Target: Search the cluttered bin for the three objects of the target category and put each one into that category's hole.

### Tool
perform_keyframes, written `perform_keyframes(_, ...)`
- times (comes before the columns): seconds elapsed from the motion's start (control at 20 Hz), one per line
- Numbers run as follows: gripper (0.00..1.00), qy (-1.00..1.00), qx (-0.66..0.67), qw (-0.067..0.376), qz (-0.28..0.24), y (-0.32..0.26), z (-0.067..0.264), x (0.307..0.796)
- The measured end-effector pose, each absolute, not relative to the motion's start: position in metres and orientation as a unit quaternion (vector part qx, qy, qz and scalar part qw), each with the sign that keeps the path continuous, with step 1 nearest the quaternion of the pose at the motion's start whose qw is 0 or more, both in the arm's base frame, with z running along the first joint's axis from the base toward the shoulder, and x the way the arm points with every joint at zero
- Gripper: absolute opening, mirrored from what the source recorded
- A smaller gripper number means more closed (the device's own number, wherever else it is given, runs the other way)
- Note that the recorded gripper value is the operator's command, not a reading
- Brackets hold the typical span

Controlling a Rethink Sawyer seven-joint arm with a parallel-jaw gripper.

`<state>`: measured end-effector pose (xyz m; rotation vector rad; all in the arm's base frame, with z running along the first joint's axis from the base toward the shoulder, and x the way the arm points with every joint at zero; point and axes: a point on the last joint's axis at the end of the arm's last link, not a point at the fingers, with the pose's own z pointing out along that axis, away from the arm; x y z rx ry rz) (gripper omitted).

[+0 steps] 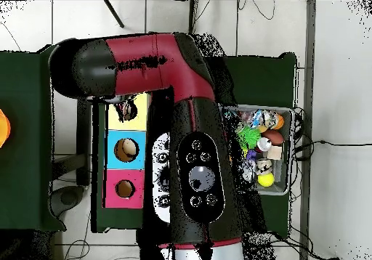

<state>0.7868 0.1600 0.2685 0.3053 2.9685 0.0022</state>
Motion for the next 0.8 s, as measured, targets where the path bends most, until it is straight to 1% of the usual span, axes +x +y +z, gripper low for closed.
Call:
perform_keyframes(0.25,0.0,0.992,0.098,0.084,0.002,0.163,0.255,0.786)
perform_keyframes(0.45,0.0,0.992,0.097,0.085,0.003,0.165,0.25,0.784)
perform_keyframes(0.8,0.0,0.993,0.092,0.08,0.004,0.168,0.231,0.772)
